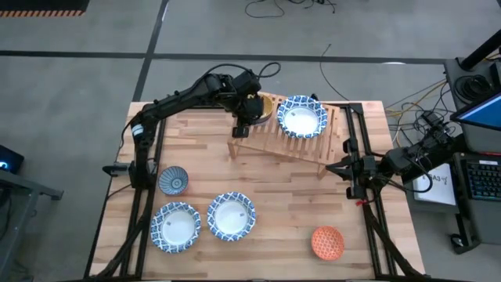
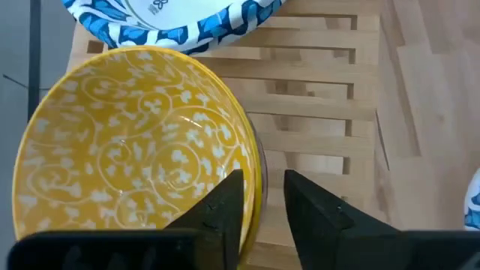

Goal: Place and stack bowls onto a shelf
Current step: Stack the white pattern bowl on top of the other white pattern bowl on the shelf

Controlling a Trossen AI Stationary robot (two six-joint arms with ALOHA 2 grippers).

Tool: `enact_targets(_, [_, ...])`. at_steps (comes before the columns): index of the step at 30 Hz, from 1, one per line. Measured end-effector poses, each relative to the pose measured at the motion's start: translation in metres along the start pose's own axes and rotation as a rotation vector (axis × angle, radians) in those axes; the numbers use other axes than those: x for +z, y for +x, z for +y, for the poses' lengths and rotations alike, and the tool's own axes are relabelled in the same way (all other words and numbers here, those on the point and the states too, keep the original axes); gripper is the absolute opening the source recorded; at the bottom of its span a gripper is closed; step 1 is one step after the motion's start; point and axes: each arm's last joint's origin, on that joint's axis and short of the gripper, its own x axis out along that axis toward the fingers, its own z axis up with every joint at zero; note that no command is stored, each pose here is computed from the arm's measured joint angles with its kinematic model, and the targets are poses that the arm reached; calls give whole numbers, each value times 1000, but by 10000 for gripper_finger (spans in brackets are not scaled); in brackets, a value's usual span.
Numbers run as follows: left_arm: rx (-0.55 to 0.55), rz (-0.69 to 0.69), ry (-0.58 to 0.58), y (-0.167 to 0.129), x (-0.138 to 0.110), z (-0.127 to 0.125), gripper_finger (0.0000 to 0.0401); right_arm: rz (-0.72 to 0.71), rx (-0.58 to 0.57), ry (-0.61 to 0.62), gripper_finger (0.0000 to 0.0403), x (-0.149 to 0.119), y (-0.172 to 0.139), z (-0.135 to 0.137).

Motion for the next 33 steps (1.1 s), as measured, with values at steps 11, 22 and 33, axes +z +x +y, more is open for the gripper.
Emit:
enact_targets(11, [11, 5, -80, -42, 5, -6, 138, 0, -2, 5, 9, 0, 0, 0])
enact_targets(22, [-118, 151, -258, -73, -8, -72, 139, 5, -37, 32, 9, 0, 0, -1])
enact_targets(33, [-197, 54, -229, -41, -45, -160, 139, 3, -37, 42, 9, 0, 0, -1])
